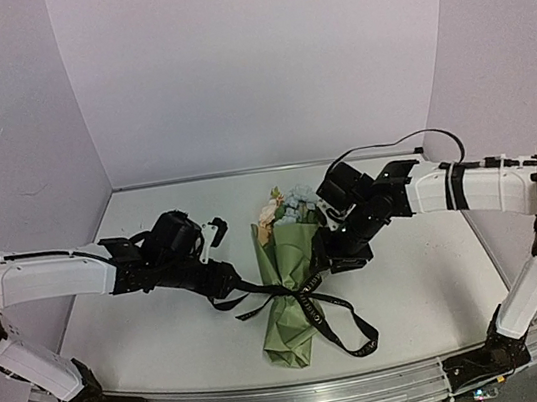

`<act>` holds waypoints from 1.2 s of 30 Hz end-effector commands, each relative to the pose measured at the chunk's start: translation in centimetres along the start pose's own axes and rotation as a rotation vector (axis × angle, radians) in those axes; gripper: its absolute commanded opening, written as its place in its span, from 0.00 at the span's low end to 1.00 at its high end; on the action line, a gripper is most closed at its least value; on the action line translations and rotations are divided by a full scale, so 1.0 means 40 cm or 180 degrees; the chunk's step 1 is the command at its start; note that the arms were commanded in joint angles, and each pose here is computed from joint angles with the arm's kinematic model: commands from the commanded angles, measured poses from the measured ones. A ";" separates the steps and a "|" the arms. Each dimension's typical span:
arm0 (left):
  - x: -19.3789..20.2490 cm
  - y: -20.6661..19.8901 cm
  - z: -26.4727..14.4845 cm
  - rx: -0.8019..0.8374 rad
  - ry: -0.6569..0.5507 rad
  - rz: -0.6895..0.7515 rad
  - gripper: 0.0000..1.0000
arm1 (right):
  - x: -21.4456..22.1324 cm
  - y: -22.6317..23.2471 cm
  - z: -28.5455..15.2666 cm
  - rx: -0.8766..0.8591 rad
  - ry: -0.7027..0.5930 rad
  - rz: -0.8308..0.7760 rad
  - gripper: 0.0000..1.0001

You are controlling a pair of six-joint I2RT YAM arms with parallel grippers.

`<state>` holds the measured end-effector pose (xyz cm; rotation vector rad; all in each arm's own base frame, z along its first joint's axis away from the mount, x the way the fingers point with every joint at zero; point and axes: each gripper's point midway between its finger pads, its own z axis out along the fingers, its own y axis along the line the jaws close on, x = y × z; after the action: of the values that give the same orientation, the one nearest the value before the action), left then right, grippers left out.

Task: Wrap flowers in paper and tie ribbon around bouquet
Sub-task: Tie the half-tied ribbon around the folded bouquet.

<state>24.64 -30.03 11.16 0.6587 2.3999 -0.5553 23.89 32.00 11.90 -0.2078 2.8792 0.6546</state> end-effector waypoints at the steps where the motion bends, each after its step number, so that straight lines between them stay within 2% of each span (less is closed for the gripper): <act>1: -0.049 -0.015 -0.038 0.0018 -0.0260 0.0061 0.65 | 0.006 0.010 0.025 0.0222 0.0112 0.0261 0.49; 10: 0.022 -0.072 0.021 0.0263 -0.0099 0.0191 0.65 | 0.000 -0.011 0.077 0.0452 0.0009 0.0505 0.57; 22: 0.049 -0.109 0.119 0.0421 -0.0026 0.0332 0.63 | -0.044 -0.024 0.145 0.0468 -0.0264 0.0655 0.56; 30: 0.056 -0.135 0.162 0.0557 0.0030 0.0404 0.61 | -0.043 -0.020 0.166 0.0404 -0.0247 0.0716 0.46; 36: 0.054 -0.146 0.177 0.0624 0.0033 0.0423 0.62 | -0.039 -0.025 0.171 0.0380 -0.0216 0.0773 0.33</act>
<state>21.91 -35.18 3.65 0.8790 2.4083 -0.6628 26.30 34.45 6.38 0.1508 2.8962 0.5178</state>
